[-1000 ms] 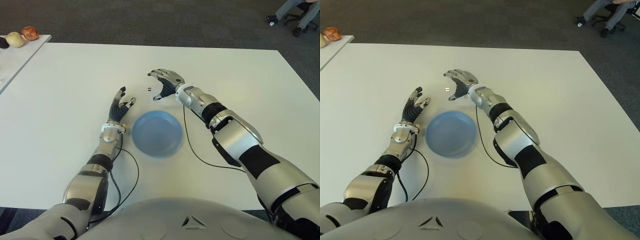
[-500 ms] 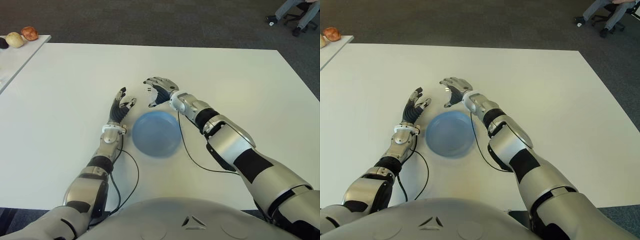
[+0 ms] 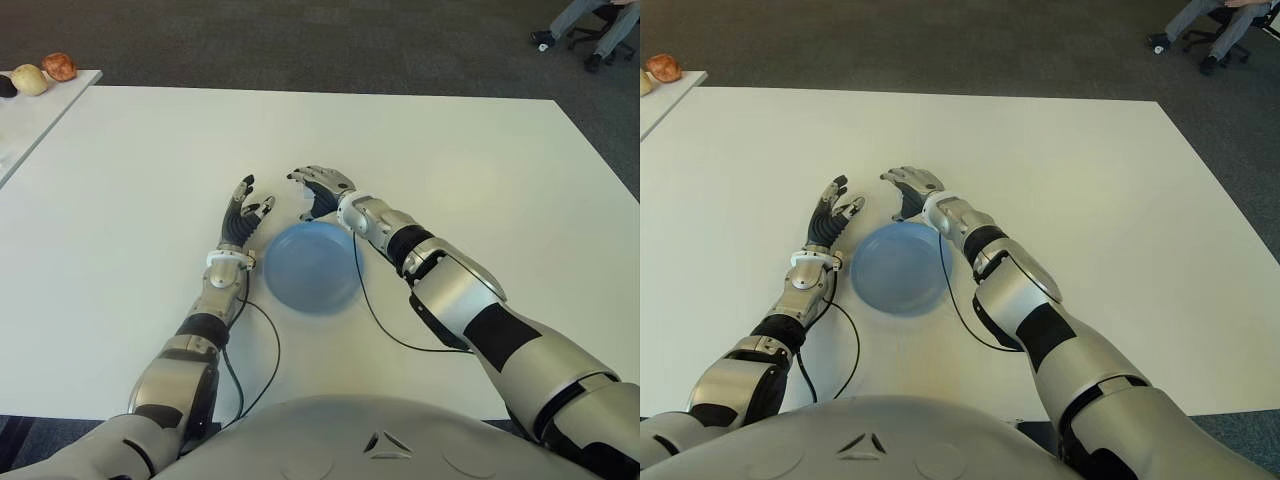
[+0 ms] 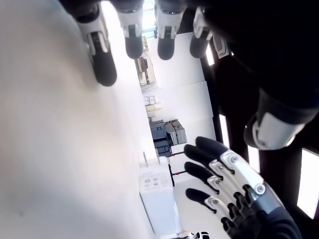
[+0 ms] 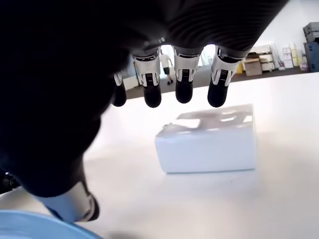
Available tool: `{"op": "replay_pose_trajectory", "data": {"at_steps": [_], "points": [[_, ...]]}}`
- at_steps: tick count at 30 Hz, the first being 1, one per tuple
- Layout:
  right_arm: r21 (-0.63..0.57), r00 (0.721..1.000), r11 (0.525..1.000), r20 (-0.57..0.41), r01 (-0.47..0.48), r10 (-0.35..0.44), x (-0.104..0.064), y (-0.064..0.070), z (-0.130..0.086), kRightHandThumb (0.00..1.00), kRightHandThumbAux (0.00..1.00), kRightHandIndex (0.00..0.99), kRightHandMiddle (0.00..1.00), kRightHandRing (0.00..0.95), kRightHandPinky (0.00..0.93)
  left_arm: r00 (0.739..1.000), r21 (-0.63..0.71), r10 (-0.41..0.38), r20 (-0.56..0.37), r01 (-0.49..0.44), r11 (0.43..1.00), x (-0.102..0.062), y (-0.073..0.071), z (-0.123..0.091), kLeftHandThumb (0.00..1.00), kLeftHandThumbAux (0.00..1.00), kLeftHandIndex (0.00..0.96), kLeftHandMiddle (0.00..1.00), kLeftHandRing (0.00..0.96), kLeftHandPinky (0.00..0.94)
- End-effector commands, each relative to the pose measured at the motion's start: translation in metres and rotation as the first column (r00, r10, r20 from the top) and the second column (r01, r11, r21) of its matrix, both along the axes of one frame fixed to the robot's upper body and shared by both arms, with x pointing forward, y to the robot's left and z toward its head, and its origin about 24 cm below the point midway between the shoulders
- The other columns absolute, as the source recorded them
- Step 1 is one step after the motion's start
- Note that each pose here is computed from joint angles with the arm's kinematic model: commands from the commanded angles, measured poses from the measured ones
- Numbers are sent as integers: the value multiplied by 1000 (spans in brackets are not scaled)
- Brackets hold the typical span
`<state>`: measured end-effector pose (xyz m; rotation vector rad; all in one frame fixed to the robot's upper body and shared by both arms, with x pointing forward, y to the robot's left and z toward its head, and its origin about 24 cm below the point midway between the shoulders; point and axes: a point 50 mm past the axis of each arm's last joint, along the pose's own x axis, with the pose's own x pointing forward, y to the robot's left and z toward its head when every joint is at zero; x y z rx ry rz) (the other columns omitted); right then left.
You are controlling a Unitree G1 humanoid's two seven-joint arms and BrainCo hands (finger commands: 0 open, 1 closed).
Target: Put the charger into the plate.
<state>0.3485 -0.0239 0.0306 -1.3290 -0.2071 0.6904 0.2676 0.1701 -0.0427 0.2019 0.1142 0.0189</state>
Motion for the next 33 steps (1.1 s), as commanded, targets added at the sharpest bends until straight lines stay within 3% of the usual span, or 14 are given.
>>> {"op": "replay_pose_trajectory", "data": {"at_steps": [1, 14, 33], "points": [[-11, 998, 1000, -51, 27, -28, -6, -6, -13, 0, 757, 0, 0, 0, 0, 975, -10, -6, -223, 4, 1000, -38, -7, -40, 0, 543, 34, 70, 51, 18], [4, 990, 997, -112, 80, -79, -10, -17, -25, 0, 764, 0, 0, 0, 0, 973, -24, 6, -232, -12, 1000, -41, -4, -40, 0, 564, 37, 68, 53, 36], [46, 964, 983, -211, 176, -163, -10, -25, -31, 0, 683, 0, 0, 0, 4, 972, 14, -3, -237, 7, 1000, -43, 1, -40, 0, 550, 30, 59, 37, 10]]}}
